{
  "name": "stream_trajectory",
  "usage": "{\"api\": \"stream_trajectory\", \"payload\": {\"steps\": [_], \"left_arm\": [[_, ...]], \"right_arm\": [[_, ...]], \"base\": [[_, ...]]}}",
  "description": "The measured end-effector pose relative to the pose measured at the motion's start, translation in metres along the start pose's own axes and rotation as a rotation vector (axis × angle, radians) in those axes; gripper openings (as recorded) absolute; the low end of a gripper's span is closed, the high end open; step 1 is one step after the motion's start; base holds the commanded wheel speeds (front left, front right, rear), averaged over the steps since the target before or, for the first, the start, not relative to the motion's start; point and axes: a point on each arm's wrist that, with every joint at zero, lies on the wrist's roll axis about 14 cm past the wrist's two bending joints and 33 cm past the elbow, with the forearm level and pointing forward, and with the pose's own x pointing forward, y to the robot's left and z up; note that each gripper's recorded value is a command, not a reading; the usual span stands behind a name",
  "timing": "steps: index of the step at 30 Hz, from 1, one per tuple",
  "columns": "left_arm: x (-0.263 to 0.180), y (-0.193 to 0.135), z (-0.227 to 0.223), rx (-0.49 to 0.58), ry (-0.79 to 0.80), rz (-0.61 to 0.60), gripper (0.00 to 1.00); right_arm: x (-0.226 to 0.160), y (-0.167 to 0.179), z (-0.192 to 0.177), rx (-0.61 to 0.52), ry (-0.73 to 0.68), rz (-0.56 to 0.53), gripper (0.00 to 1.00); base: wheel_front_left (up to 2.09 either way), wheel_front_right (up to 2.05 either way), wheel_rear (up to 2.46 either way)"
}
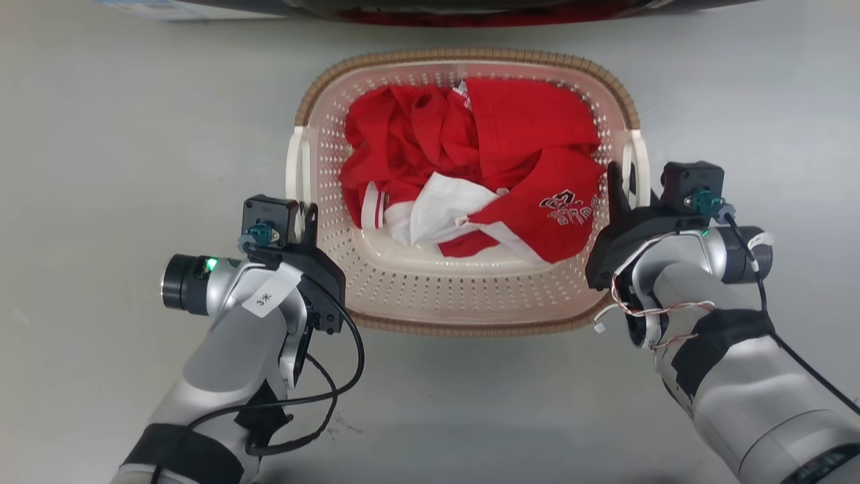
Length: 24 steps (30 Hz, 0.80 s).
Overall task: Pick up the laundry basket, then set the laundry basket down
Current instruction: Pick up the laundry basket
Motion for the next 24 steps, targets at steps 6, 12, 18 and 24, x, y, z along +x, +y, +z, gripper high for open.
{"api": "stream_trajectory", "payload": {"steps": [6, 12, 18, 24], "left_arm": [[-0.017, -0.004, 0.003, -0.01, -0.001, -0.002, 0.0], [-0.038, -0.01, 0.006, -0.003, -0.004, -0.008, 0.0], [-0.062, -0.015, -0.004, -0.015, 0.024, -0.012, 0.0], [-0.088, -0.019, -0.016, -0.008, 0.046, -0.015, 0.0]], "right_arm": [[-0.017, 0.003, 0.005, -0.002, -0.003, -0.006, 0.0], [-0.039, 0.006, 0.009, -0.013, -0.002, -0.011, 0.0], [-0.065, 0.012, 0.002, -0.007, 0.021, -0.01, 0.0], [-0.093, 0.022, -0.01, -0.003, 0.055, 0.0, 0.0]], "base": [[0.0, 0.0, 0.0], [0.0, 0.0, 0.0], [0.0, 0.0, 0.0], [0.0, 0.0, 0.0]]}}
